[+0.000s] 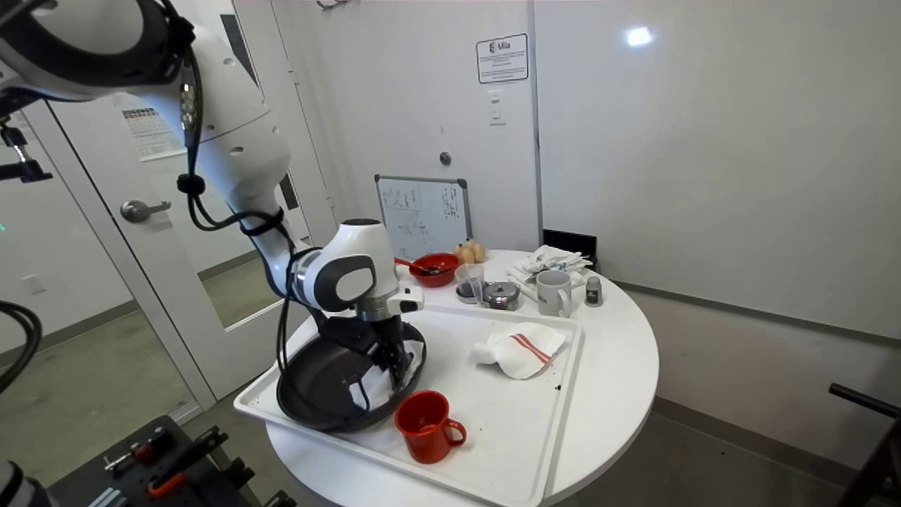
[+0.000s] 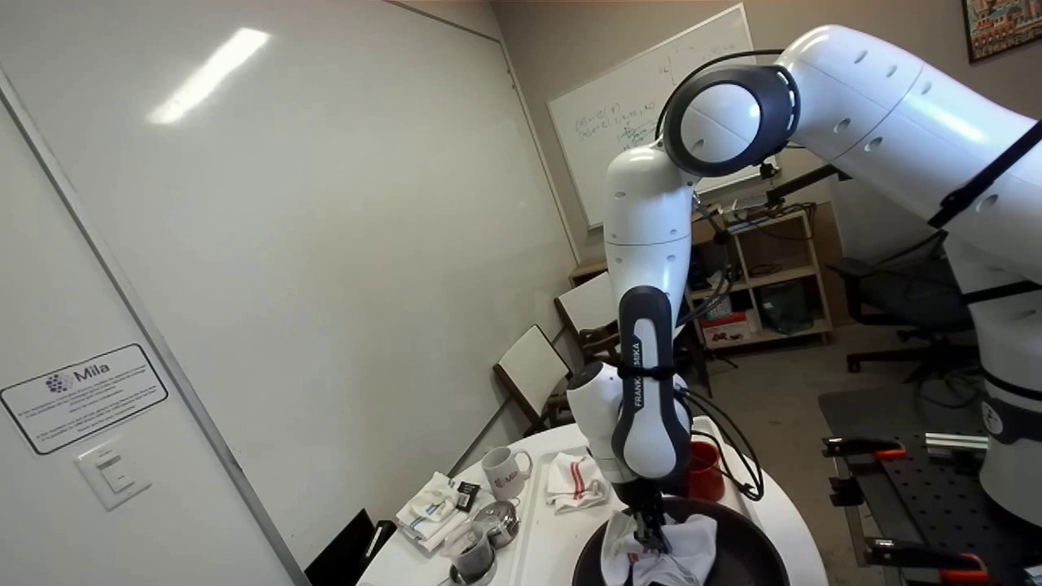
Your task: Use the towel next to the red mug to wipe the black pan
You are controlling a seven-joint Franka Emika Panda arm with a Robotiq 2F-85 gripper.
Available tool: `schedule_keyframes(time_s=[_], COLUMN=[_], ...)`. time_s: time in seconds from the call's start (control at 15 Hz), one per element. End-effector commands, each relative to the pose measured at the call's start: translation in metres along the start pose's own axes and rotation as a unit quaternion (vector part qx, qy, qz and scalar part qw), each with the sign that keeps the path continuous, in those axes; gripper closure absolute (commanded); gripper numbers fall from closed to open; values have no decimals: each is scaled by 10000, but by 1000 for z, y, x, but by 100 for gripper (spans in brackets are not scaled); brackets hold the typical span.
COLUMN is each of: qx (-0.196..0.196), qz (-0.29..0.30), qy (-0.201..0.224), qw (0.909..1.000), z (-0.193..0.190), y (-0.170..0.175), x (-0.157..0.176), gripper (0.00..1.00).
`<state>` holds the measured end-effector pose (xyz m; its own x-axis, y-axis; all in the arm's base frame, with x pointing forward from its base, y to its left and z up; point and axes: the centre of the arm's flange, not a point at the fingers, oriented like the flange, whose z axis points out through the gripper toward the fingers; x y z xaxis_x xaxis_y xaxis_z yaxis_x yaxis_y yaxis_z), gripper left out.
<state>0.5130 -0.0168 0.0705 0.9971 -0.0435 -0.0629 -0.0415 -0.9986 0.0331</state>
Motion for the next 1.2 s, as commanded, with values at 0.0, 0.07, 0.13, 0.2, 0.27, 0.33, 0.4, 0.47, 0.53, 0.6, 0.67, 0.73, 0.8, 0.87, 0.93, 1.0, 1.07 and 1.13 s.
schedule_keyframes(time_s=[0.0, 0.07, 0.13, 0.2, 0.27, 0.33, 0.4, 0.47, 0.53, 0.6, 0.67, 0.73, 0.8, 0.87, 0.93, 1.0, 1.07, 1.13], qx=[-13, 5, 18, 30, 48, 53, 52, 42, 41, 44, 53, 68, 68, 90, 99, 112, 119, 126], qz=[292, 278, 237, 180, 91, 19, -109, -208, -329, -468, -590, -704, -796, -895, -972, -1042, -1101, -1167], qy=[18, -9, -44, -68, -106, -128, -162, -182, -218, -270, -308, -350, -372, -418, -435, -455, -474, -495], qw=[9996, 9996, 9997, 9998, 9999, 9999, 9998, 9996, 9992, 9985, 9978, 9969, 9961, 9951, 9943, 9934, 9927, 9919], z=[6, 7, 8, 9, 11, 12, 14, 15, 16, 17, 17, 17, 17, 17, 17, 17, 16, 15], y=[23, 22, 19, 14, 7, 0, -9, -17, -27, -36, -44, -52, -60, -66, -71, -75, -78, -80], x=[-1, -1, -3, -5, -7, -11, -16, -20, -27, -33, -39, -45, -52, -58, -63, -68, -72, -75], gripper=[96, 96, 96, 96, 96, 96, 96, 96, 96, 96, 96, 96, 96, 96, 96, 96, 96, 96])
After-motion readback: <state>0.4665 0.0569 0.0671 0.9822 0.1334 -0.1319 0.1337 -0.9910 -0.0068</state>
